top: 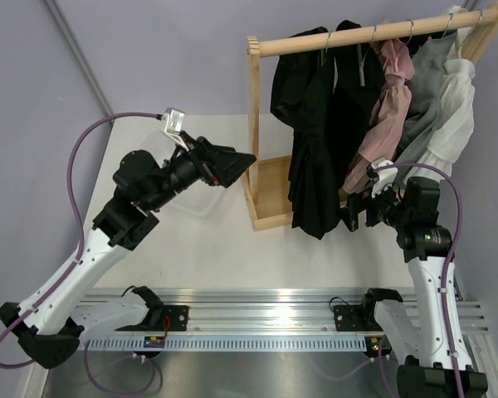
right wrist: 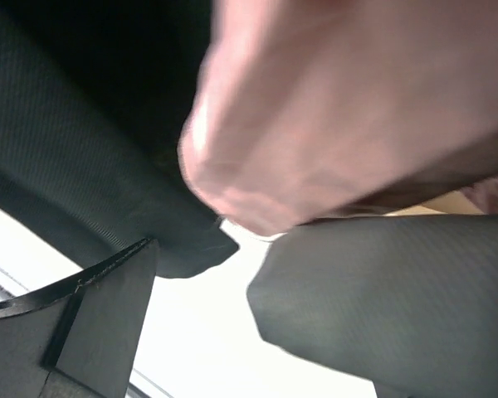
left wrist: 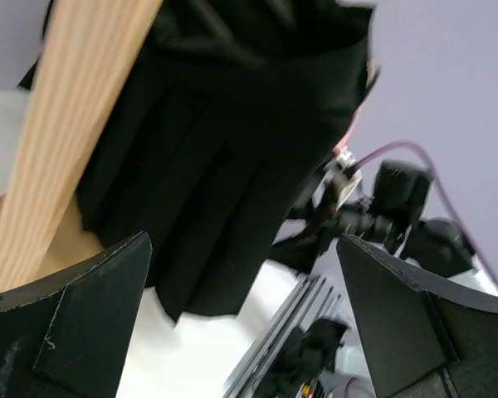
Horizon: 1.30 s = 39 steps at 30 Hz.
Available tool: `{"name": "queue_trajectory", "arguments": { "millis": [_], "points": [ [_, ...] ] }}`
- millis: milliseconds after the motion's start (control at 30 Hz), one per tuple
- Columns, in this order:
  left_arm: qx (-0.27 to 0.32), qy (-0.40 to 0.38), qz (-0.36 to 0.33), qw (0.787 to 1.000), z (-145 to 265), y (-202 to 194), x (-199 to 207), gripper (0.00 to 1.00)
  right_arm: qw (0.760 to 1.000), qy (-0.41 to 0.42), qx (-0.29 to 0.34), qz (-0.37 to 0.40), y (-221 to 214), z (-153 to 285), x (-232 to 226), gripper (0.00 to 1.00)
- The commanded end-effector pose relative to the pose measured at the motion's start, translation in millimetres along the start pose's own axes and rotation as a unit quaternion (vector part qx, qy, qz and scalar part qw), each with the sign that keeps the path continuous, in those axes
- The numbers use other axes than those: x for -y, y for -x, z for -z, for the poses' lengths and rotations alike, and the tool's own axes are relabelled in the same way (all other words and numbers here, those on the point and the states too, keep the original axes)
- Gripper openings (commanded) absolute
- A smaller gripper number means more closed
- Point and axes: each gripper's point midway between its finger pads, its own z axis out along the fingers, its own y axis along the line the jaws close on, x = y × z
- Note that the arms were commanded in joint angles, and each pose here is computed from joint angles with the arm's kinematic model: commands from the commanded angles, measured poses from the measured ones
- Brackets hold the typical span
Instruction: Remove the skirt from the hanger
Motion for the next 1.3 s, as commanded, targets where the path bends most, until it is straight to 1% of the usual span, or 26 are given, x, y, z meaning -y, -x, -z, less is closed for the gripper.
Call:
{"name": "queue_trajectory", "arguments": {
  "millis": [0,33,100,133,167,267,333,400,433,467,533,600,667,767,800,967,1000,1033,1267],
  "points": [
    [0.088,-0.009,0.004,0.996,-25,55,31,0.99,0.999,0.040,0.025,0.023,6,6,-17,1.00],
    [0.092,-0.009,0.003,0.996,-31,58,34,0.98,0.998,0.042,0.029,0.027,7,8,-20,0.99],
    [0.124,-0.012,0.002,0.992,-38,80,42,0.96,0.997,0.050,0.039,0.044,8,14,-26,0.99],
    [0.120,-0.008,0.002,0.993,-50,79,39,0.95,0.997,0.053,0.040,0.048,8,15,-28,1.00],
    [0.136,-0.002,0.003,0.991,-54,87,38,0.94,0.996,0.060,0.037,0.048,6,16,-31,0.99],
    [0.143,-0.009,0.014,0.990,-80,97,42,0.93,0.996,0.063,0.034,0.047,3,15,-32,0.99],
    [0.144,-0.020,0.023,0.989,-97,104,48,0.89,0.996,0.062,0.036,0.052,4,18,-33,0.99],
    [0.146,-0.027,0.029,0.988,-107,109,52,0.88,0.996,0.061,0.036,0.057,4,21,-34,0.99],
    [0.154,-0.035,0.037,0.987,-110,117,58,0.87,0.996,0.060,0.034,0.063,3,24,-36,0.99],
    [0.147,-0.030,0.042,0.988,-121,112,52,0.86,0.996,0.055,0.033,0.066,3,26,-35,0.99],
    [0.152,-0.036,0.052,0.986,-128,117,56,0.83,0.995,0.049,0.030,0.078,0,33,-37,0.99],
    [0.144,-0.030,0.060,0.987,-141,110,49,0.80,0.995,0.047,0.031,0.085,-1,37,-39,0.99],
    [0.145,-0.028,0.062,0.987,-147,110,46,0.78,0.995,0.046,0.027,0.086,-4,40,-41,0.99],
    [0.145,-0.017,0.066,0.987,-160,105,38,0.72,0.995,0.050,0.026,0.083,-9,40,-44,1.00],
    [0.137,-0.012,0.064,0.988,-169,96,34,0.71,0.995,0.049,0.027,0.083,-9,41,-44,0.99],
    [0.101,-0.009,0.065,0.993,-196,72,35,0.67,0.995,0.044,0.031,0.083,-7,41,-42,1.00],
    [0.097,-0.016,0.064,0.993,-198,70,42,0.67,0.995,0.043,0.032,0.083,-6,41,-42,1.00],
    [0.089,-0.011,0.064,0.994,-204,63,38,0.67,0.995,0.042,0.032,0.083,-7,42,-42,1.00],
    [0.071,-0.019,0.060,0.996,-215,45,44,0.65,0.995,0.038,0.032,0.081,-6,42,-41,1.00]
  ]
}}
